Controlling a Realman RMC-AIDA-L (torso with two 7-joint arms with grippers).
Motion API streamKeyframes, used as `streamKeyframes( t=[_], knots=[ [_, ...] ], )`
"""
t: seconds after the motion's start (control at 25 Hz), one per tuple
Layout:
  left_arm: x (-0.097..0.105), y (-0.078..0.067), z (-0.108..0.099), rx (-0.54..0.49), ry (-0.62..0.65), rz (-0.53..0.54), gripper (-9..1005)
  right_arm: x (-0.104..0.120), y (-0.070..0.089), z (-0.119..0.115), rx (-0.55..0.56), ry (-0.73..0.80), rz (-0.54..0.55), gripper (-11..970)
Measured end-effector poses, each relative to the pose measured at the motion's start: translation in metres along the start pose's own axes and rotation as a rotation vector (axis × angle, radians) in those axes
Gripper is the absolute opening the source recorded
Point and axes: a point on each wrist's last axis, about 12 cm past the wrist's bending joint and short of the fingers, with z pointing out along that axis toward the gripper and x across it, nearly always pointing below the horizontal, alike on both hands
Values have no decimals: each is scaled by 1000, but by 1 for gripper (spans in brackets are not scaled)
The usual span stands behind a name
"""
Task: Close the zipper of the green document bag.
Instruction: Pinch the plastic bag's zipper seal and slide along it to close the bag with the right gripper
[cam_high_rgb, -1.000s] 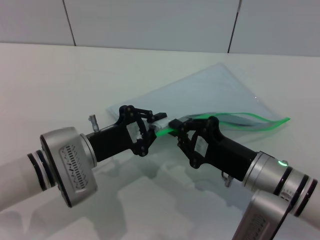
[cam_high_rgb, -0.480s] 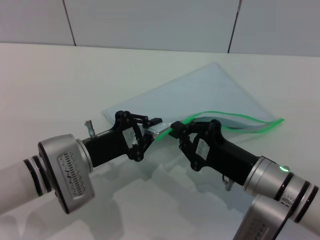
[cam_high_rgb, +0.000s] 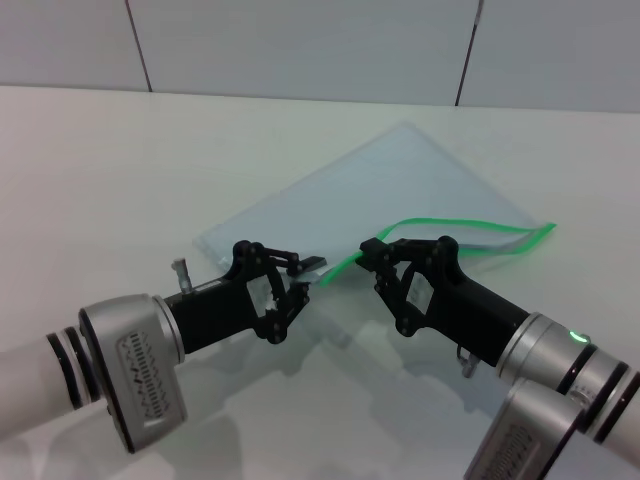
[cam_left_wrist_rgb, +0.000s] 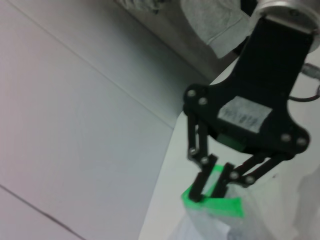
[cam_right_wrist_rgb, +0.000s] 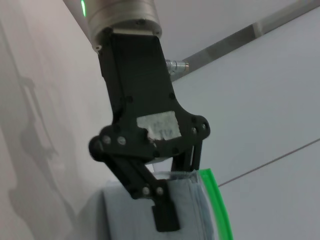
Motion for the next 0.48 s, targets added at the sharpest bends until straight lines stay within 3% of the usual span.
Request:
streamKeyframes(
  t=[0.48],
  knots=[
    [1,-1,-2,-9,8,24,40,3,4,-1,-24,30,8,81]
  ],
)
